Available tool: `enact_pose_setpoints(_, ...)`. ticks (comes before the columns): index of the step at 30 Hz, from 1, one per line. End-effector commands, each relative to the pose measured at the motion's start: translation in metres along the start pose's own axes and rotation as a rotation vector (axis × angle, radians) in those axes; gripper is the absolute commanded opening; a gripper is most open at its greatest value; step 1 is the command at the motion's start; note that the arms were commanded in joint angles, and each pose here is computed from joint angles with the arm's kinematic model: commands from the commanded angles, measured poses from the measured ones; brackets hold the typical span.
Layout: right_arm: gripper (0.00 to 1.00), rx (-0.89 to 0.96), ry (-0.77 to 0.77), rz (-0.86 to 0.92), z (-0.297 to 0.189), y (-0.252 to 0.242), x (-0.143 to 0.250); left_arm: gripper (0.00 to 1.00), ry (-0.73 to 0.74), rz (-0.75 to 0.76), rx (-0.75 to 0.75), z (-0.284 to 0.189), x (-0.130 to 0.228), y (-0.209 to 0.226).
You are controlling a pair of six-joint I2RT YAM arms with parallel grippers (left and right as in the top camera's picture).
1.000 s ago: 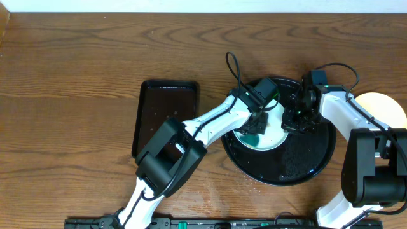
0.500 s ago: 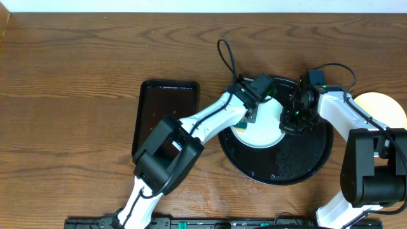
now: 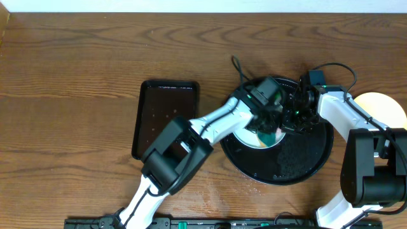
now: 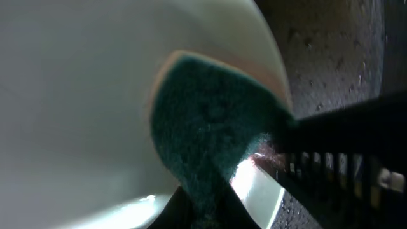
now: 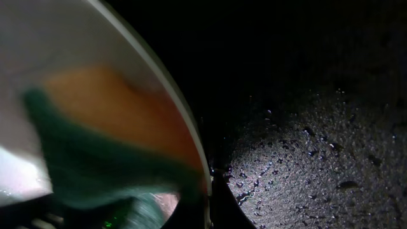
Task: Clean dirty plates on tray and stack at the side
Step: 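Scrub the pale green plate with the sponge while the right gripper holds its rim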
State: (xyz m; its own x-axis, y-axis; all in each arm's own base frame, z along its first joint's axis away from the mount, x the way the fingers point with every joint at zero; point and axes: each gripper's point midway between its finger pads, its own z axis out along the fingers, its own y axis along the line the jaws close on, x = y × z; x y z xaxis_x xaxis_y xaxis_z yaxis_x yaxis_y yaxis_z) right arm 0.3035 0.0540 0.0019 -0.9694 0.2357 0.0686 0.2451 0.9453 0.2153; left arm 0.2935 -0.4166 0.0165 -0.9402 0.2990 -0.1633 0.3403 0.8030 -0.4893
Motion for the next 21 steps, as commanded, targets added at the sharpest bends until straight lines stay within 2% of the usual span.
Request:
enact_pose_setpoints(1, 0.01, 0.05, 0.028, -0.008, 0.009, -0.01, 0.008, 0.08, 0.119, -0.003, 0.026, 0.014, 0.029, 0.005)
enact_pose_setpoints(5, 0.01, 0.05, 0.026, -0.008, 0.009, -0.01, 0.007, 0.08, 0.103, -0.071, -0.099, 0.007, 0.023, 0.041)
enact_pose_setpoints(7, 0.01, 0.049, 0.024, -0.009, 0.009, -0.01, 0.007, 0.07, 0.069, -0.119, -0.231, -0.001, 0.017, 0.073)
enact_pose_setpoints(9, 0.01, 0.048, 0.023, -0.009, 0.009, -0.01, 0.006, 0.07, 0.027, -0.147, -0.37, -0.019, 0.009, 0.105)
enact_pose_setpoints(14, 0.01, 0.048, 0.023, -0.009, 0.009, -0.01, 0.006, 0.07, -0.115, -0.14, -0.617, -0.078, -0.018, 0.136)
enact_pose_setpoints(16, 0.01, 0.048, 0.023, -0.009, 0.009, -0.01, 0.006, 0.07, -0.18, -0.121, -0.66, -0.099, -0.028, 0.133)
enact_pose_setpoints(21, 0.01, 0.049, 0.023, -0.009, 0.009, -0.01, 0.006, 0.07, -0.27, -0.11, -0.608, -0.141, -0.039, 0.109)
